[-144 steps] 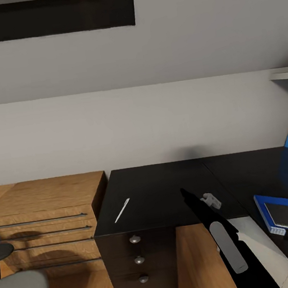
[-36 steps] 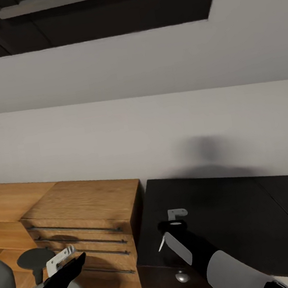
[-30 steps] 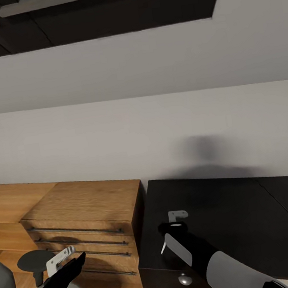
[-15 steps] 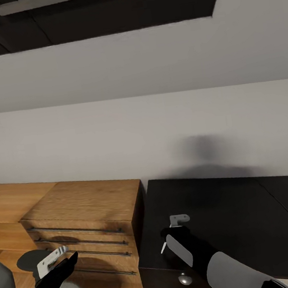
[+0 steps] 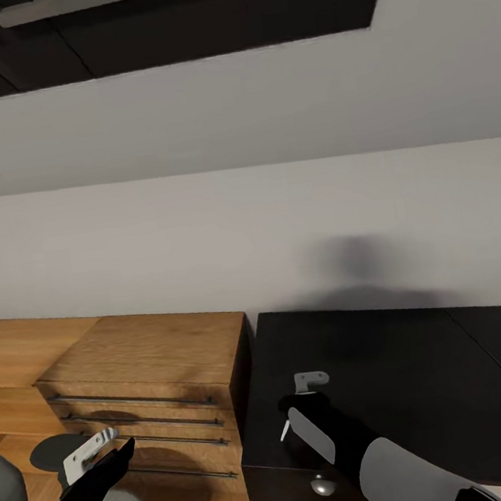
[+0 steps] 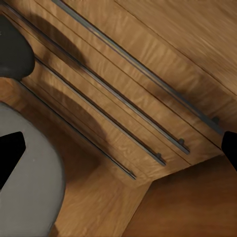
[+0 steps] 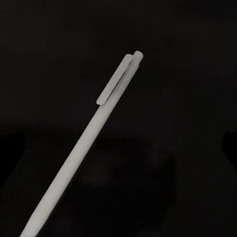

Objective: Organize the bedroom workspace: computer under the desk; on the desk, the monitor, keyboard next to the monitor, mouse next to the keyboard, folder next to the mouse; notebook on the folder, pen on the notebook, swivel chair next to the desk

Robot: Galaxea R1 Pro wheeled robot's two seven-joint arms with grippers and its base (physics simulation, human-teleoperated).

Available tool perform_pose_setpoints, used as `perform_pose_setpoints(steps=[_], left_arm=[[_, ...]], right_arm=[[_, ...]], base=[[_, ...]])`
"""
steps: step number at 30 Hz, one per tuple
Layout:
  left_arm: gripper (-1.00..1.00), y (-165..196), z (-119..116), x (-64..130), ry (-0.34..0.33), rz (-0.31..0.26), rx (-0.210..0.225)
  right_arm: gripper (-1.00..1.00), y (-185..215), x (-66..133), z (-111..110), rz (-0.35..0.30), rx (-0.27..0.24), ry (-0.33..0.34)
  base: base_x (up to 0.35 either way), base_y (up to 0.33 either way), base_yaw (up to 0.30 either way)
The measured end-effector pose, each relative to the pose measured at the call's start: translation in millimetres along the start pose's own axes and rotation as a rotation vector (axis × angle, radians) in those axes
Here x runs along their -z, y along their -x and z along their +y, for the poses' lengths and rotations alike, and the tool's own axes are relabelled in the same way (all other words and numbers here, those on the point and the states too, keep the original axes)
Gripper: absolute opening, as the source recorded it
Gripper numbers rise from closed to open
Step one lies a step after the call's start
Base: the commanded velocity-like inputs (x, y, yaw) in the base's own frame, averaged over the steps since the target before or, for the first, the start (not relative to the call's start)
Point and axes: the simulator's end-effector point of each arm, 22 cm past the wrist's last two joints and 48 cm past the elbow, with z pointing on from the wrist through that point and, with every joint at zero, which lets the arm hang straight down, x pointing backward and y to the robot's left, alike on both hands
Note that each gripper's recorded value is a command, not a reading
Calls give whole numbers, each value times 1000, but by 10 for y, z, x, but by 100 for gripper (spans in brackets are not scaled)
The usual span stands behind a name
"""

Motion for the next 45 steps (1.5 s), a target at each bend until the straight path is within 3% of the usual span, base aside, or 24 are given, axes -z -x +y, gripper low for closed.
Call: perform_pose_setpoints(steps=[20, 30, 45], left_arm=[[100, -111, -36, -10, -3, 22, 16], [100, -743, 361, -81, 81, 150, 7], [100, -959, 488, -187, 100, 169, 6]], right_arm=[[100, -8, -3, -7, 5, 1, -1], [100, -31, -12, -18, 11, 0, -2], [100, -205, -120, -28, 49, 22, -5]], base=[[0, 0, 81], [0, 0, 0], [0, 0, 0]])
